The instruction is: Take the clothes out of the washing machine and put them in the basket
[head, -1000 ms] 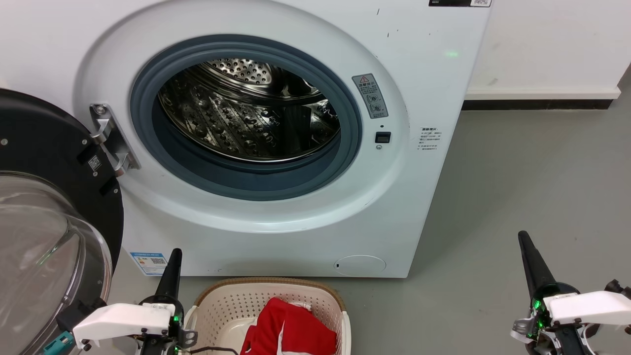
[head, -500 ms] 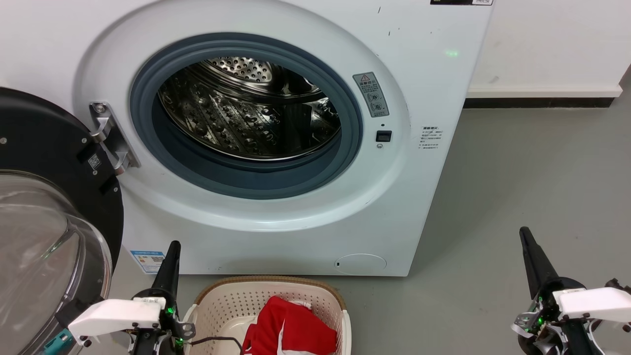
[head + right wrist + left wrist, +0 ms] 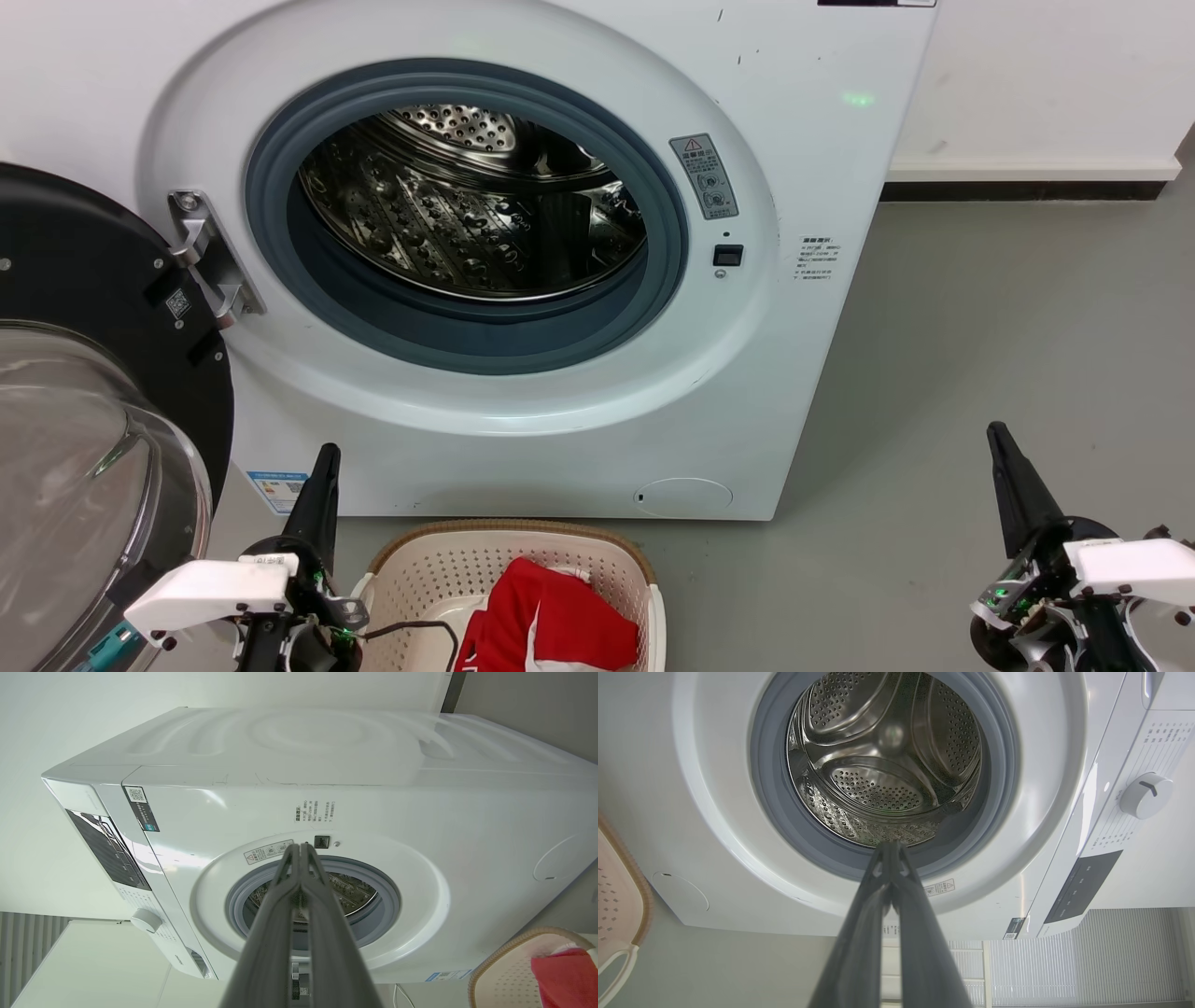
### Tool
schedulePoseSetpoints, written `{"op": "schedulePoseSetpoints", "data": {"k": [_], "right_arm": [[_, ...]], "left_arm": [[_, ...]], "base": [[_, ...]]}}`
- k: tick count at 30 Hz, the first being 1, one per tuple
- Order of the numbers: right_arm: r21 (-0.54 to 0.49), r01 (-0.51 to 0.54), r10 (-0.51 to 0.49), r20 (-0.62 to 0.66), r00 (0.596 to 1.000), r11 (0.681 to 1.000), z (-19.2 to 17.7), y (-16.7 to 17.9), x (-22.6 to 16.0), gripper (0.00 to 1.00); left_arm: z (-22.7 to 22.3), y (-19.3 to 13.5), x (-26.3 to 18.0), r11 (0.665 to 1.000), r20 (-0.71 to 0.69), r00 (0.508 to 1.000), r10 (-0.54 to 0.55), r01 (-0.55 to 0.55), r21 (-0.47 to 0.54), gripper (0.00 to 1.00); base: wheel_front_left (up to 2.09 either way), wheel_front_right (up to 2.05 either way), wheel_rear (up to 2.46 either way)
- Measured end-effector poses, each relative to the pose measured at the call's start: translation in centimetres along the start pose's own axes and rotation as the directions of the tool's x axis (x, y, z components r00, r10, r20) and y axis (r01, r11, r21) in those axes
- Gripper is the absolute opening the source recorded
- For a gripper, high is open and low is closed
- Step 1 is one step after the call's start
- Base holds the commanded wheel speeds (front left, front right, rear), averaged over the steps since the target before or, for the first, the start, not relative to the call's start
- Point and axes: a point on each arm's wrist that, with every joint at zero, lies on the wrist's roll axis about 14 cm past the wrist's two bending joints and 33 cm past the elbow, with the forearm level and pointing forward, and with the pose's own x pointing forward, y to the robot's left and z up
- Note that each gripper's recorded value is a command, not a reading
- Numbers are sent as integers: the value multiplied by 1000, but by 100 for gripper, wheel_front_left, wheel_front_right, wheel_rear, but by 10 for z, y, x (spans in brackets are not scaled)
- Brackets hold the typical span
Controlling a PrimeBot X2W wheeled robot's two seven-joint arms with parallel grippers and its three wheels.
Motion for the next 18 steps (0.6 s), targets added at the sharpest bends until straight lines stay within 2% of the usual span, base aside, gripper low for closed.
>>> {"op": "schedulePoseSetpoints", "data": {"k": [5,18], "right_arm": [[33,-8,8,-1,1000,999,0,3,3,0],[36,-8,8,-2,1000,999,0,2,3,0]], "left_arm": [[0,-2,2,999,-1,1000,-11,11,-30,0],[0,-2,2,999,-2,1000,-12,12,-30,0]], "base": [[0,0,0],[0,0,0]]}}
